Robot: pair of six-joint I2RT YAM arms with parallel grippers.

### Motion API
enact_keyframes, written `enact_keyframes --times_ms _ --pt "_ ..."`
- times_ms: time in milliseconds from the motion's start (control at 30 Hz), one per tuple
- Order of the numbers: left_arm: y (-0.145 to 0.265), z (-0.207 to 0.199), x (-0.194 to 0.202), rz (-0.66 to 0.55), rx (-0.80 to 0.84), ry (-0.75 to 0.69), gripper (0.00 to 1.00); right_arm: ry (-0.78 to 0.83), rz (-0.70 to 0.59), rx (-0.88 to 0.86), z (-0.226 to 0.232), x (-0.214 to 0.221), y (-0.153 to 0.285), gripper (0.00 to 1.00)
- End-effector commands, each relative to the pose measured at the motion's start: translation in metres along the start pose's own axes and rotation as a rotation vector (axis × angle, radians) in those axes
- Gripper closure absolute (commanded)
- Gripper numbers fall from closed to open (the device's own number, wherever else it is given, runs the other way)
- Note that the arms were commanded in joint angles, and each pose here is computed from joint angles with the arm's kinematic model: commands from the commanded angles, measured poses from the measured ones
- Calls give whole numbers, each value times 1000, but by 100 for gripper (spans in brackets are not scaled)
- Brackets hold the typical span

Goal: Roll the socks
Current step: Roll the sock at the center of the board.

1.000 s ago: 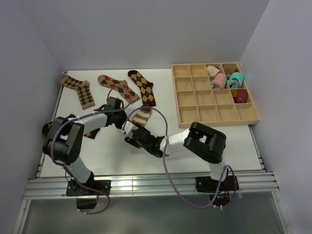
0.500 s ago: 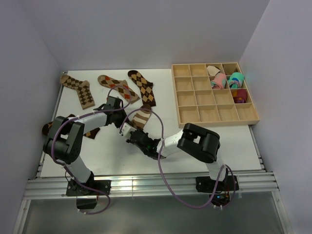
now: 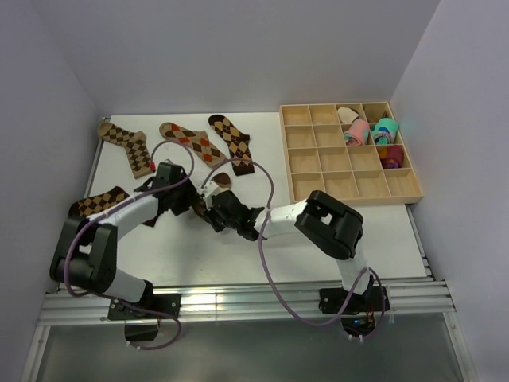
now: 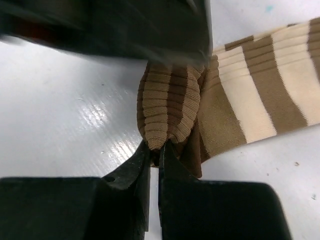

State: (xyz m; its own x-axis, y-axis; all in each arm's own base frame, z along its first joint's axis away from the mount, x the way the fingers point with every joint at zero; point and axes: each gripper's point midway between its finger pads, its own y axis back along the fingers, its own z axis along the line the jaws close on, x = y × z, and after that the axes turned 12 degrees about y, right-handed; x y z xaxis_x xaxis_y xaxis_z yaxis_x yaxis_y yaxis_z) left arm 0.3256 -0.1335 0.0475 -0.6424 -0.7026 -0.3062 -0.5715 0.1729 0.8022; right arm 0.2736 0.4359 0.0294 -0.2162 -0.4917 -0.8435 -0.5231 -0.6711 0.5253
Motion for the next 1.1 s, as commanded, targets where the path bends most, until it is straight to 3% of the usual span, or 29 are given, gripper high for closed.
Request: enact_keyframes --times_ms 0,100,167,567,1067 --pt "17 -1 -28 -134 59 116 30 -216 84 -193 22 11 10 100" --pt "29 5 -31 -177 97 158 18 -276 109 -256 21 10 10 100" --pt "36 11 -26 -184 110 182 17 -305 115 -301 25 5 11 100" --pt "33 22 10 -116 267 271 23 -513 214 -465 30 9 6 100" --pt "18 56 19 -155 187 354 30 -655 277 -511 22 20 -1 100"
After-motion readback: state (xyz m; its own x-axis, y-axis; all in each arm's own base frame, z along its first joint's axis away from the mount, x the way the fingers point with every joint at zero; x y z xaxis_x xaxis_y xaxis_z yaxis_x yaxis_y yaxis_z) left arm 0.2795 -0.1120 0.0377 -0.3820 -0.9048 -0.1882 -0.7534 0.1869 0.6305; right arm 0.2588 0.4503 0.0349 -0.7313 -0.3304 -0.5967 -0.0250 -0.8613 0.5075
